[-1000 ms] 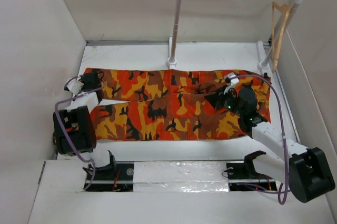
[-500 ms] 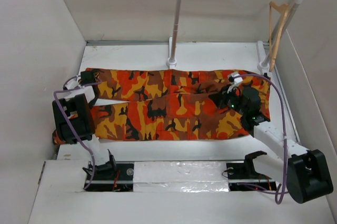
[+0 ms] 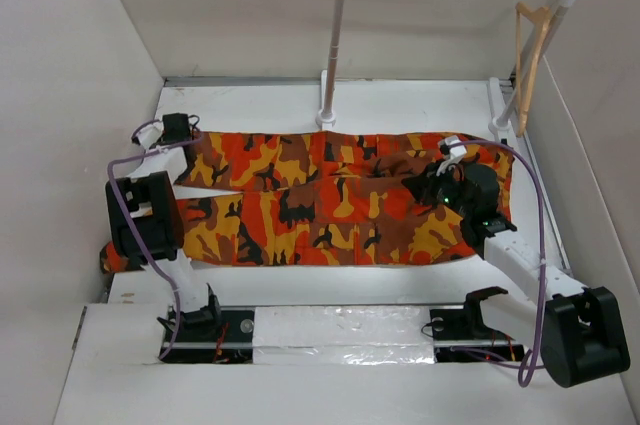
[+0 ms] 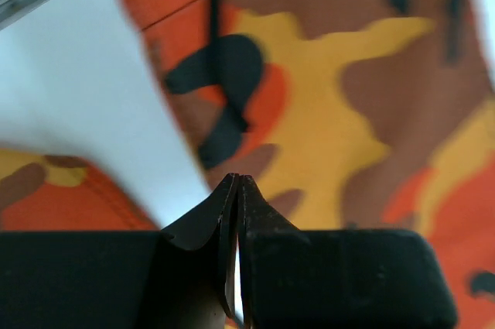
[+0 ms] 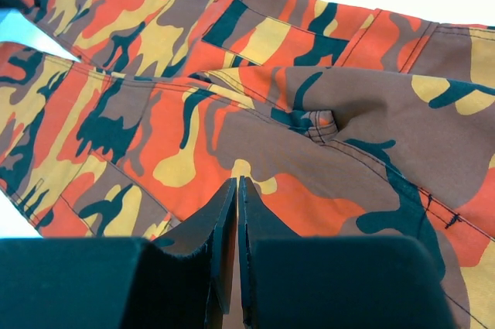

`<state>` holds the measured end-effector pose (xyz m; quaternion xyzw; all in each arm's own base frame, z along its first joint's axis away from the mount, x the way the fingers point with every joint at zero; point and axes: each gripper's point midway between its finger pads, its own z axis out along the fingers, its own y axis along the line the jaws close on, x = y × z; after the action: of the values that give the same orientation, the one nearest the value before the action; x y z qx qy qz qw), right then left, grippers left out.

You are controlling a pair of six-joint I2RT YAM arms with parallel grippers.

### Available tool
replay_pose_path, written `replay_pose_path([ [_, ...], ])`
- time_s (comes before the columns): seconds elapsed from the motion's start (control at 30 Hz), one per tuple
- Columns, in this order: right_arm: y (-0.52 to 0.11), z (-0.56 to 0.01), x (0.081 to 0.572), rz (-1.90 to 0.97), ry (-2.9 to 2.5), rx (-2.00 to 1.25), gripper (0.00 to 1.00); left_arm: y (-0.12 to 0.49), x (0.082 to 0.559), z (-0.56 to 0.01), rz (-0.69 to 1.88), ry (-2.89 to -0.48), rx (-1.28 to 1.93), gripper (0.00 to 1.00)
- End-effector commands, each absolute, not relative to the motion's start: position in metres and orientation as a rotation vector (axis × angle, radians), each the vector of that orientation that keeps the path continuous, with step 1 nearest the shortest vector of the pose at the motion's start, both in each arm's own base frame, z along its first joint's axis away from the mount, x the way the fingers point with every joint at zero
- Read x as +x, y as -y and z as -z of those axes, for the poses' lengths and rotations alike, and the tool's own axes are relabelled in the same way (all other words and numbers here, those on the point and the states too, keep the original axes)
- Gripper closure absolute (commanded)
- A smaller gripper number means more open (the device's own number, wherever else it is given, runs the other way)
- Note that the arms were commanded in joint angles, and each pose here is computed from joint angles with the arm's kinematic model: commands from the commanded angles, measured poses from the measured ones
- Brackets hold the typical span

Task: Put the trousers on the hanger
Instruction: Flatten out the trousers at the center of the board.

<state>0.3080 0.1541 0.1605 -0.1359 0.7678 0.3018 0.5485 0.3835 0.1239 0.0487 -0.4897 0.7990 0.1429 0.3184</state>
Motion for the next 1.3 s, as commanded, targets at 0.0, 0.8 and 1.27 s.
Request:
replay_pose_path([
  [0.0, -0.151, -0.183, 0.317, -0.689, -1.75, -0.34, 0.9, -0.113, 0.415, -0.088, -0.309, -2.065, -1.176, 1.0],
  [0.8, -0.156, -0.188, 0.308, -0.729, -1.729, -0.398, 0.87, -0.164, 0.32, -0.043, -0.411, -1.963, -1.578, 0.4],
  [1.27, -0.16, -0.182, 0.31, -0.756, -1.739, -0.407, 0.87, -0.173, 0.323, -0.031, -0.527, -1.991, -1.56, 1.0],
])
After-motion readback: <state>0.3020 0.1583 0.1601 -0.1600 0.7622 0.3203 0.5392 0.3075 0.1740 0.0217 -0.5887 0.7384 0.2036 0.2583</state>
